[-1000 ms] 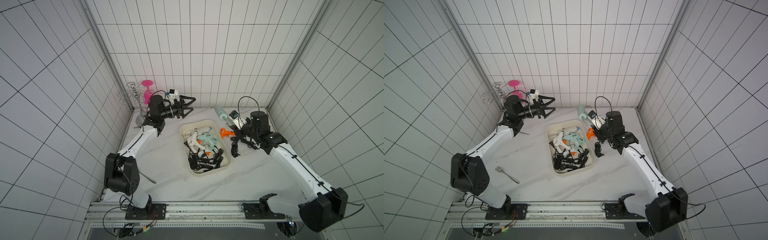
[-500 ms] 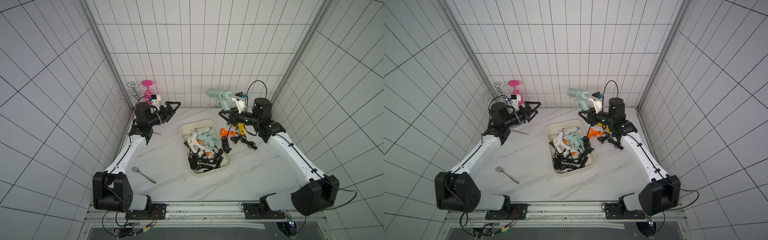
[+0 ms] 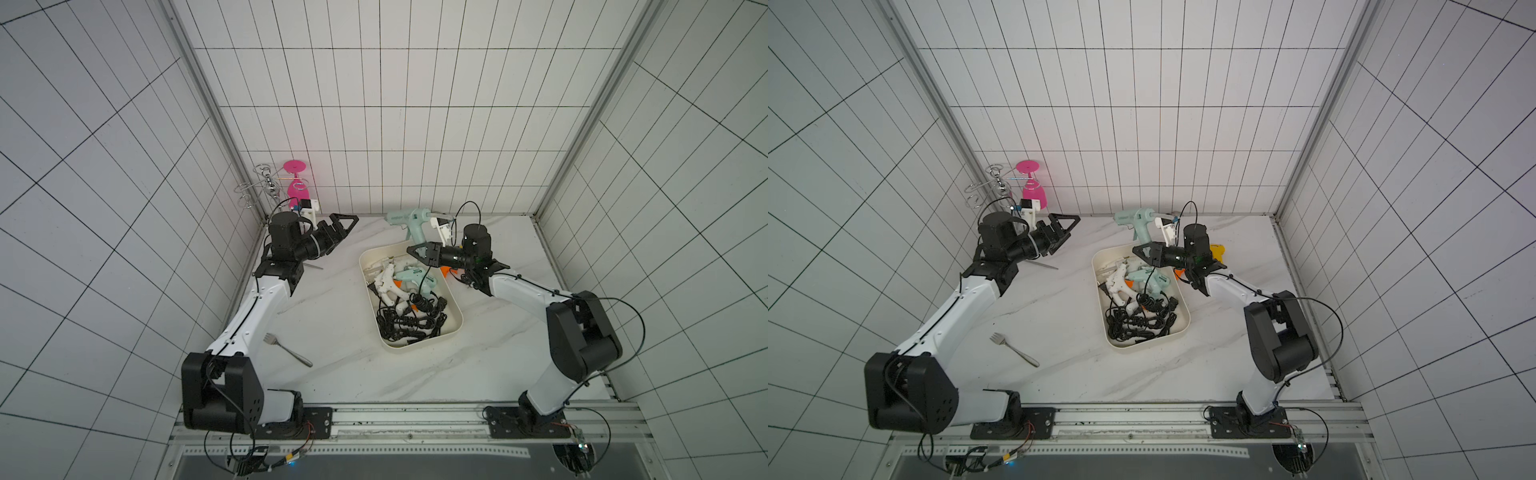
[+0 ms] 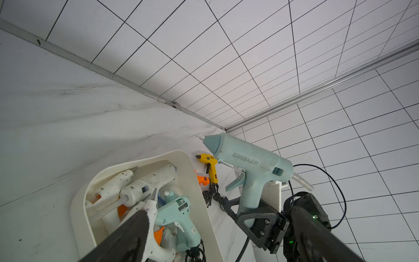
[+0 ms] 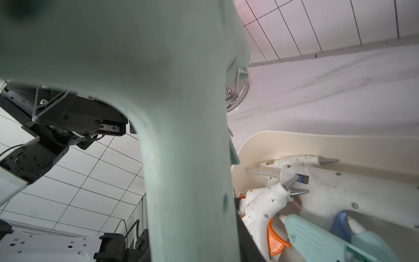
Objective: Put the hot melt glue gun into the storage box
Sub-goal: Place the hot melt adhesive gun in the storage box.
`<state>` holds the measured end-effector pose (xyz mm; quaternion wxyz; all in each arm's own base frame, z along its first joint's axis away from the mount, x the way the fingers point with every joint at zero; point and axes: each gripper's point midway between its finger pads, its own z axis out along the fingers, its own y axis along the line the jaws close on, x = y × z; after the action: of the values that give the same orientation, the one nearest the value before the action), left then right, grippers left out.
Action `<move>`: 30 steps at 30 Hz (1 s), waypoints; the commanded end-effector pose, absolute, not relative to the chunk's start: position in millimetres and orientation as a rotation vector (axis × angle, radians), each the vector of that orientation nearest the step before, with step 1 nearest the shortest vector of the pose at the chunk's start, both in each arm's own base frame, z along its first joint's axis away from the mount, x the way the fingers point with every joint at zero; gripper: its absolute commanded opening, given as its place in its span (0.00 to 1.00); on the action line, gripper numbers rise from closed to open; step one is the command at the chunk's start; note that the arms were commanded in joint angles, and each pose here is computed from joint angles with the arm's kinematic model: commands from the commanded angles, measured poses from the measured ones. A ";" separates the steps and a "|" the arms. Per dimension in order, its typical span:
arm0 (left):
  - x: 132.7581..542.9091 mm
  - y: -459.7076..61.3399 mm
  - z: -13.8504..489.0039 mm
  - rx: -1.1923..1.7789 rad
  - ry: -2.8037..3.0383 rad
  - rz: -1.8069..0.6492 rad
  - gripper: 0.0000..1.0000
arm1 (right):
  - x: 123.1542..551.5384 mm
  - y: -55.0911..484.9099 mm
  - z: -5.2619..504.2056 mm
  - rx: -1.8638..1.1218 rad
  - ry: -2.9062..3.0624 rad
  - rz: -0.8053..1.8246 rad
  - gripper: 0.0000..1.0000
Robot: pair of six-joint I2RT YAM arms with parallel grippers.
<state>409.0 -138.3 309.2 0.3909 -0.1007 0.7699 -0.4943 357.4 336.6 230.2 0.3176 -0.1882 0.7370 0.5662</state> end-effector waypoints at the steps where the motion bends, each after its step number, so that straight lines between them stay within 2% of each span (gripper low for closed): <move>1: 403.5 -135.0 301.8 -0.254 1.976 -1.224 0.99 | 346.5 339.5 255.7 -0.507 1.812 1.572 0.00; 7: 402.0 -135.2 282.7 -0.281 2.024 -1.220 0.99 | 332.1 342.1 202.5 -0.410 2.015 1.691 0.00; 15: 399.1 -145.8 258.1 -0.292 2.106 -1.239 0.99 | 332.6 344.6 163.6 -0.294 2.153 1.799 0.01; 22: 391.0 -160.7 233.2 -0.274 2.207 -1.236 0.99 | 326.5 341.8 120.5 -0.069 2.304 1.888 0.03; 24: 387.8 -163.1 227.1 -0.275 2.225 -1.239 0.99 | 322.1 338.9 110.8 0.006 2.356 1.900 0.07; 27: 383.4 -164.4 218.6 -0.280 2.246 -1.239 0.99 | 312.6 334.4 101.2 0.083 2.434 1.894 0.17; 30: 381.1 -165.4 215.2 -0.280 2.254 -1.240 0.99 | 304.9 326.9 100.1 0.115 2.497 1.823 0.38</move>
<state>383.4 -164.5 224.7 0.2796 -0.1091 0.8316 -0.4672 326.5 337.0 116.8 0.0734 0.0063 0.7831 0.6175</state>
